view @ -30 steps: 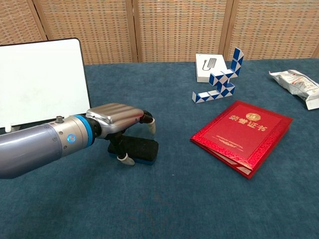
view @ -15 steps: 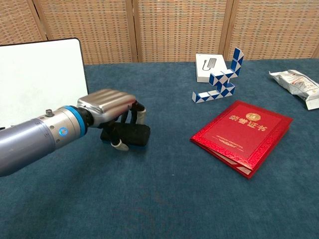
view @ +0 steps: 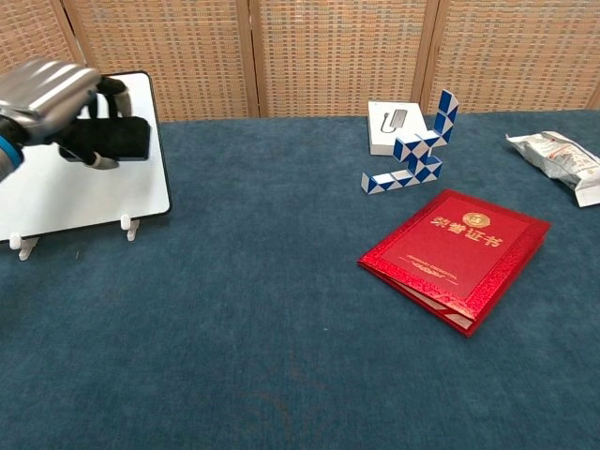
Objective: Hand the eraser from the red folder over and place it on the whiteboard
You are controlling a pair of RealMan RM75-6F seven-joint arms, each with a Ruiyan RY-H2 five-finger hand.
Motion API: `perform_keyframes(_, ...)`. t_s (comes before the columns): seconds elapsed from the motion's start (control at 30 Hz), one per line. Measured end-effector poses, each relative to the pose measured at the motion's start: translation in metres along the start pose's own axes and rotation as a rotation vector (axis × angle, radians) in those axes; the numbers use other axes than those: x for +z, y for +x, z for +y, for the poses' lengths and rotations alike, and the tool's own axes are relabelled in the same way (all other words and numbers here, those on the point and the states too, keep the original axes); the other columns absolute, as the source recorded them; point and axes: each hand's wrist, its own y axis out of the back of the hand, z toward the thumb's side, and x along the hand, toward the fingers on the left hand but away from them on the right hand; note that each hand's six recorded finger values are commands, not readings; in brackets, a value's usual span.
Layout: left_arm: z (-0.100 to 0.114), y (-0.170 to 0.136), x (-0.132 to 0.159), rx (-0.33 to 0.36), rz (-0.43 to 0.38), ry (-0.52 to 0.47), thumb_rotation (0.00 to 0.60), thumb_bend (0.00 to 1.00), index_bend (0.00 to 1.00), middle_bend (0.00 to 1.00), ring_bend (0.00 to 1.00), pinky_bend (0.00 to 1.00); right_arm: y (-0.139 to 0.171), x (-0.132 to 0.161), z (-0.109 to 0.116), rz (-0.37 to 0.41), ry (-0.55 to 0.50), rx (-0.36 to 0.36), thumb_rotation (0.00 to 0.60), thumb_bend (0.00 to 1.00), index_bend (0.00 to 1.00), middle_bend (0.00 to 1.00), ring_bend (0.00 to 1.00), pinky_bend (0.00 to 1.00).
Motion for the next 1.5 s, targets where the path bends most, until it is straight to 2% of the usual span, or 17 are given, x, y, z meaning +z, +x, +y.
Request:
perform_keyframes(0.1,-0.004,0.001,-0.036,0.01,0.074,0.011,0.6,0.22,0.71,0.49,0.48,0.44,-0.001,0.001,-0.004,-0.001,0.005,0.013,0.6,0.0,0.0,0.0,0.0,0.04)
perform_keyframes(0.2,-0.008,0.001,-0.06,0.024,0.132,0.02,0.6,0.23,0.71,0.49,0.48,0.44,-0.002,0.001,-0.006,-0.007,0.01,0.024,0.6,0.0,0.0,0.0,0.0,0.04)
perform_keyframes(0.33,-0.015,-0.003,-0.076,0.037,0.187,0.019,0.6,0.23,0.71,0.49,0.48,0.44,-0.002,0.0,-0.007,-0.012,0.01,0.029,0.6,0.0,0.0,0.0,0.0,0.04)
perform_keyframes(0.5,-0.024,-0.007,-0.083,0.038,0.225,0.024,0.6,0.23,0.7,0.48,0.47,0.44,-0.002,-0.001,-0.009,-0.017,0.005,0.039,0.6,0.0,0.0,0.0,0.0,0.04)
perform_keyframes(0.53,-0.026,-0.007,-0.083,0.033,0.229,0.025,0.6,0.22,0.63,0.41,0.41,0.43,-0.002,-0.001,-0.009,-0.017,0.004,0.041,0.6,0.0,0.0,0.0,0.0,0.04)
perform_keyframes(0.57,-0.028,-0.007,-0.083,0.026,0.233,0.025,0.6,0.21,0.48,0.24,0.27,0.35,-0.002,-0.001,-0.009,-0.016,0.003,0.043,0.6,0.0,0.0,0.0,0.0,0.04)
perform_keyframes(0.6,-0.031,-0.007,-0.084,0.014,0.234,0.02,0.6,0.2,0.39,0.17,0.19,0.3,-0.002,-0.001,-0.009,-0.017,0.003,0.043,0.6,0.0,0.0,0.0,0.0,0.04)
perform_keyframes(0.63,-0.033,-0.007,-0.084,0.007,0.235,0.013,0.6,0.19,0.21,0.05,0.07,0.18,-0.002,-0.001,-0.009,-0.017,0.003,0.043,0.6,0.0,0.0,0.0,0.0,0.04)
perform_keyframes(0.67,-0.034,-0.007,-0.084,0.004,0.235,0.005,0.6,0.17,0.08,0.0,0.01,0.07,-0.002,-0.001,-0.009,-0.018,0.003,0.043,0.6,0.0,0.0,0.0,0.0,0.04)
perform_keyframes(0.73,-0.035,-0.007,-0.082,0.007,0.228,-0.018,0.6,0.15,0.0,0.0,0.0,0.0,-0.003,-0.001,-0.009,-0.02,0.005,0.043,0.6,0.0,0.0,0.0,0.0,0.04)
perform_keyframes(0.87,-0.033,-0.009,-0.078,0.028,0.202,-0.049,0.6,0.12,0.0,0.0,0.0,0.0,-0.003,-0.002,-0.011,-0.023,0.009,0.05,0.6,0.0,0.0,0.0,0.0,0.04)
perform_keyframes(1.17,-0.015,-0.02,-0.072,0.136,0.13,-0.104,0.6,0.1,0.0,0.0,0.0,0.0,-0.003,-0.001,-0.011,-0.024,0.005,0.056,0.6,0.0,0.0,0.0,0.0,0.04)
perform_keyframes(1.3,-0.001,-0.025,-0.073,0.201,0.1,-0.156,0.6,0.1,0.0,0.0,0.0,0.0,-0.002,-0.001,-0.01,-0.025,-0.001,0.058,0.6,0.0,0.0,0.0,0.0,0.04)
perform_keyframes(1.5,0.024,-0.039,-0.078,0.3,0.036,-0.267,0.6,0.0,0.0,0.0,0.0,0.0,-0.002,-0.001,-0.01,-0.024,0.003,0.057,0.6,0.0,0.0,0.0,0.0,0.04)
